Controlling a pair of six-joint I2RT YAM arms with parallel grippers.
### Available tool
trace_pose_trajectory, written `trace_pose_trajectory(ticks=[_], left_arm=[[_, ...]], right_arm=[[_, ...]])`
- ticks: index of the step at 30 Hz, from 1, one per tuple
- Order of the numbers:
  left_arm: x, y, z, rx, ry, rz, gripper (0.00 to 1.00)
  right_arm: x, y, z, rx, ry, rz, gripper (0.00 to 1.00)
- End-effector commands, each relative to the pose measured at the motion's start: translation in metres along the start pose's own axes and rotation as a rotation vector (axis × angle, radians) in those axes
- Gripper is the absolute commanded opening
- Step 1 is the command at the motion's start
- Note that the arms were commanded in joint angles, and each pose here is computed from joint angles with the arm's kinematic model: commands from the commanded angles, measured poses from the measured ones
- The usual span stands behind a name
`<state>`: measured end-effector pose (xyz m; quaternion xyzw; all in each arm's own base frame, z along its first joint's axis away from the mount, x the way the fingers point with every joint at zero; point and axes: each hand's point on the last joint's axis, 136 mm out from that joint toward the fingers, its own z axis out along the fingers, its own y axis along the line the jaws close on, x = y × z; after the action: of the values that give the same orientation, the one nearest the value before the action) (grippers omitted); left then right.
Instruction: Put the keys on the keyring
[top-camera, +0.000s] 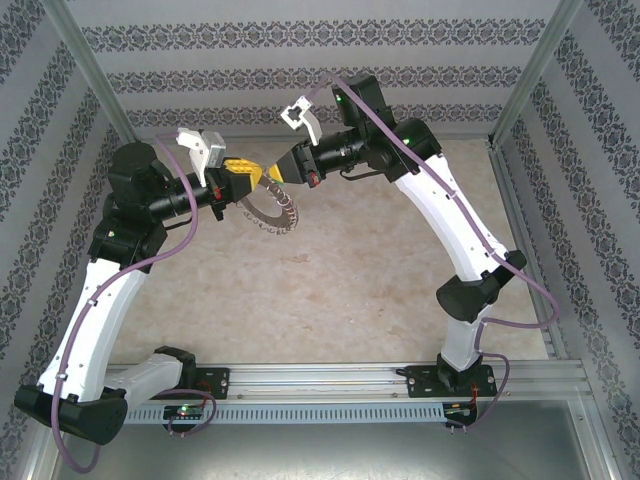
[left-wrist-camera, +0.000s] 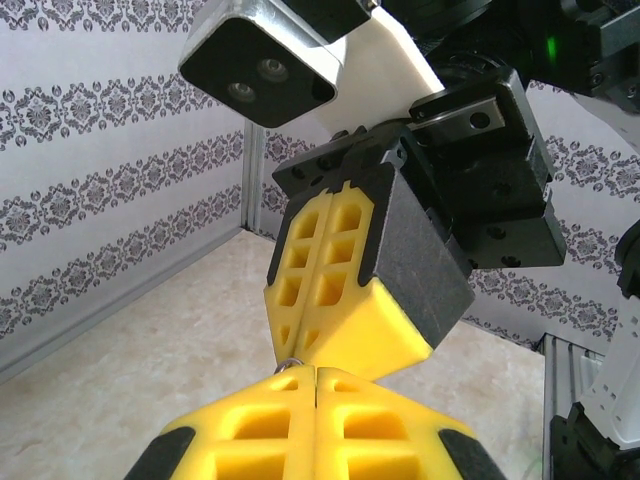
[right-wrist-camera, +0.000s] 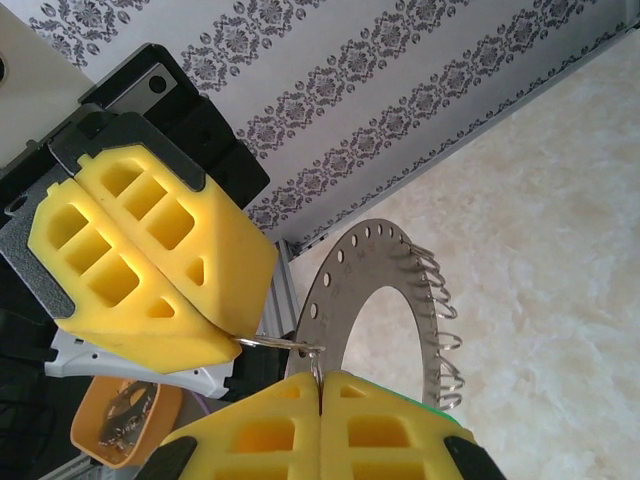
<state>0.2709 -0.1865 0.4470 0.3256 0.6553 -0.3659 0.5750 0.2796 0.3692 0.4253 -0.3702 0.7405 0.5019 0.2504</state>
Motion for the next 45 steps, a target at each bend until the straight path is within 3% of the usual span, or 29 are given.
trace_pose_trajectory(ticks=[1, 29, 45], left_arm=[[-0.022, -0.012, -0.007, 0.021, -0.054, 0.080, 0.00], [-0.021, -0.011, -0.007, 0.010, -0.047, 0.084, 0.00], [-0.021, -0.010, -0.007, 0.000, -0.046, 0.084, 0.00]], right_arm=[[-0.003, -0.006, -0.004, 0.007, -0.004, 0.027, 0.00], [-0.008, 0.002, -0.008, -0.015, -0.023, 0.004, 0.00], [-0.009, 0.027, -0.004, -0.068, -0.015, -0.079, 0.00]])
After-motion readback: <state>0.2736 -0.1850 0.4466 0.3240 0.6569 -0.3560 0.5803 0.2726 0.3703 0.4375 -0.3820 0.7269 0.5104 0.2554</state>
